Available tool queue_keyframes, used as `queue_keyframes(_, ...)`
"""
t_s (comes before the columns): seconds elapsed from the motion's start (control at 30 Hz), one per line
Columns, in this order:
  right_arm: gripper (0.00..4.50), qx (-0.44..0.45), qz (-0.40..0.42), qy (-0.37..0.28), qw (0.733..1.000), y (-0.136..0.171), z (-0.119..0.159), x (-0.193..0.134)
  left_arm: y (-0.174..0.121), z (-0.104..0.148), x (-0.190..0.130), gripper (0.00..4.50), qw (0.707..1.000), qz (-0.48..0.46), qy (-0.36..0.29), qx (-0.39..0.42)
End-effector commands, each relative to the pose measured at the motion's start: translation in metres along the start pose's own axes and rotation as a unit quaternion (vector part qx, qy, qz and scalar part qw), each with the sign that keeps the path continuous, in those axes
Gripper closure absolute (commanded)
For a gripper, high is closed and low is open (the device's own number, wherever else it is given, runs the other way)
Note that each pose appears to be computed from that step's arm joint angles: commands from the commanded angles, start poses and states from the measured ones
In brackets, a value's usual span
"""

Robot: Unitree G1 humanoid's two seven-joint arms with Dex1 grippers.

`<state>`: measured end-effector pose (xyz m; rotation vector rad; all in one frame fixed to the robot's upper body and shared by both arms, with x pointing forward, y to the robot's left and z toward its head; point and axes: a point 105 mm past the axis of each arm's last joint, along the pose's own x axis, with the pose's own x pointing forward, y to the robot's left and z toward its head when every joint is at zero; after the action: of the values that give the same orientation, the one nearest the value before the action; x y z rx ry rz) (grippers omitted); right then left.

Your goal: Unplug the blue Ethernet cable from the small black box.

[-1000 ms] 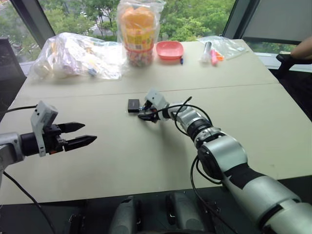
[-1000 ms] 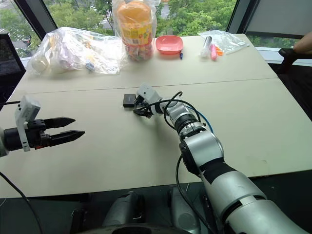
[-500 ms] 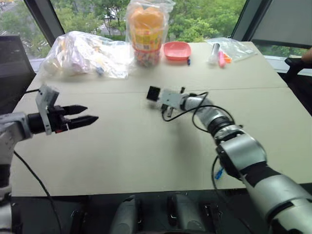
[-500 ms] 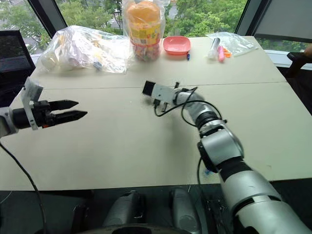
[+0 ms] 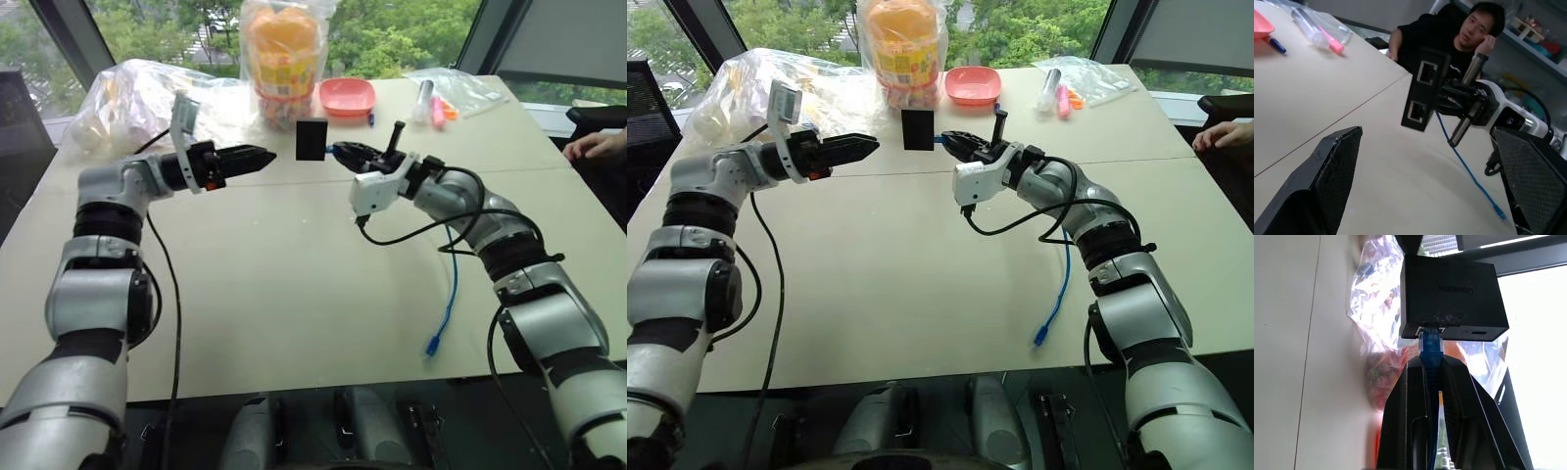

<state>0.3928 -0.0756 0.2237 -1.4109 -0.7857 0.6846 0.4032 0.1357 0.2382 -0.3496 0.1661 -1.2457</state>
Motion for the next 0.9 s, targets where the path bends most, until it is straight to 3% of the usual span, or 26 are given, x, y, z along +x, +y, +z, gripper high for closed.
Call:
queue_keyframes(0.03, 4.46, -0.015, -0.017, -0.021, 1.0, -0.014, 0.014, -0.001, -0.009, 0.014, 0.014, 0.0, 0.999, -0.029, 0.006, 0.036)
queue_keyframes(0.23, 4.46, -0.006, -0.009, -0.02, 1.0, -0.008, 0.021, -0.002, -0.016, 0.01, 0.031, 0.0, 0.996, -0.059, 0.032, 0.05)
queue_keyframes(0.33, 4.5, -0.002, -0.007, -0.02, 1.0, -0.007, 0.024, -0.003, -0.019, 0.005, 0.034, 0.84, 0.995, -0.073, 0.048, 0.048)
queue_keyframes(0.57, 4.5, 0.006, -0.003, -0.018, 1.0, -0.005, 0.027, -0.005, -0.021, 0.001, 0.035, 3.76, 0.993, -0.087, 0.062, 0.052)
queue_keyframes(0.6, 4.5, 0.005, -0.002, -0.017, 1.0, -0.005, 0.027, -0.004, -0.02, -0.001, 0.035, 4.01, 0.993, -0.085, 0.065, 0.054)
queue_keyframes(0.7, 4.5, 0.013, 0.0, -0.018, 1.0, -0.005, 0.027, -0.005, -0.014, -0.001, 0.036, 4.0, 0.995, -0.06, 0.059, 0.06)
queue_keyframes(0.8, 3.26, 0.035, 0.015, -0.011, 0.999, -0.001, 0.025, -0.007, -0.009, -0.002, 0.034, 4.0, 0.996, -0.042, 0.051, 0.059)
queue_keyframes(0.9, 1.64, 0.108, -0.006, 0.07, 0.992, 0.001, -0.004, -0.028, -0.007, -0.006, 0.029, 4.0, 0.996, -0.043, 0.052, 0.052)
